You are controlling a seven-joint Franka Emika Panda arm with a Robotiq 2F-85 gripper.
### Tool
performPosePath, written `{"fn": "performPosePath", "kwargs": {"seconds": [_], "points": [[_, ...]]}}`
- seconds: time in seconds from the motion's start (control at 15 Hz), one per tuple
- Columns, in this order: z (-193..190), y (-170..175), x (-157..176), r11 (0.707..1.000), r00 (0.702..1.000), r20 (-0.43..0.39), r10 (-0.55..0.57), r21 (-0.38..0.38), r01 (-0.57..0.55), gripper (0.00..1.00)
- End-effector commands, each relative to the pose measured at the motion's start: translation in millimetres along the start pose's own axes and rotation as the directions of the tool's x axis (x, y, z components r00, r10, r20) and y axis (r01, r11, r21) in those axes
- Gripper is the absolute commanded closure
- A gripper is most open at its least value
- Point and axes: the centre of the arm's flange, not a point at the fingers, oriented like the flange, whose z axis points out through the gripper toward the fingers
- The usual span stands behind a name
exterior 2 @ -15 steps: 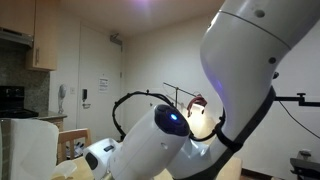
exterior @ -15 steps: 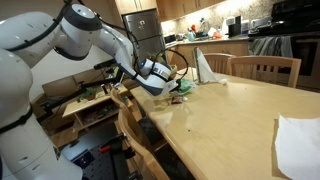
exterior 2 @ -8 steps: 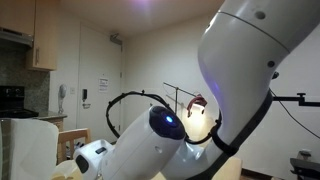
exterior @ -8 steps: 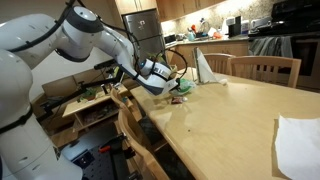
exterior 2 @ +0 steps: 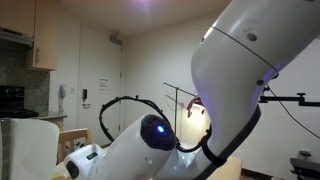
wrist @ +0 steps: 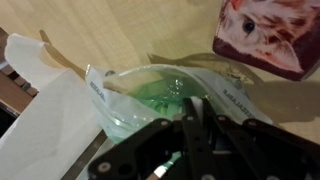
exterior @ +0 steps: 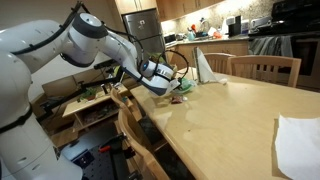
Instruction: Pick up the marshmallow from the table and place it in the pack
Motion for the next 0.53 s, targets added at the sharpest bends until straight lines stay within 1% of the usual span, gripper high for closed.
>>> {"fn": "performPosePath", "kwargs": {"seconds": [0.0,0.07,0.13,0.33,0.47], "points": [[4.1,4.7,-5.6,1.0,1.0,-0.016,-0.017,-0.022,0.016,0.61],[4.6,5.3,-6.6,1.0,1.0,-0.02,-0.019,-0.023,0.019,0.6],[4.9,5.4,-7.0,1.0,1.0,-0.016,-0.018,-0.026,0.017,0.54],[5.0,5.4,-8.3,0.999,1.0,-0.012,-0.021,-0.024,0.021,0.3],[3.9,6.1,-8.4,1.0,1.0,-0.011,-0.012,-0.018,0.012,0.16]]}}
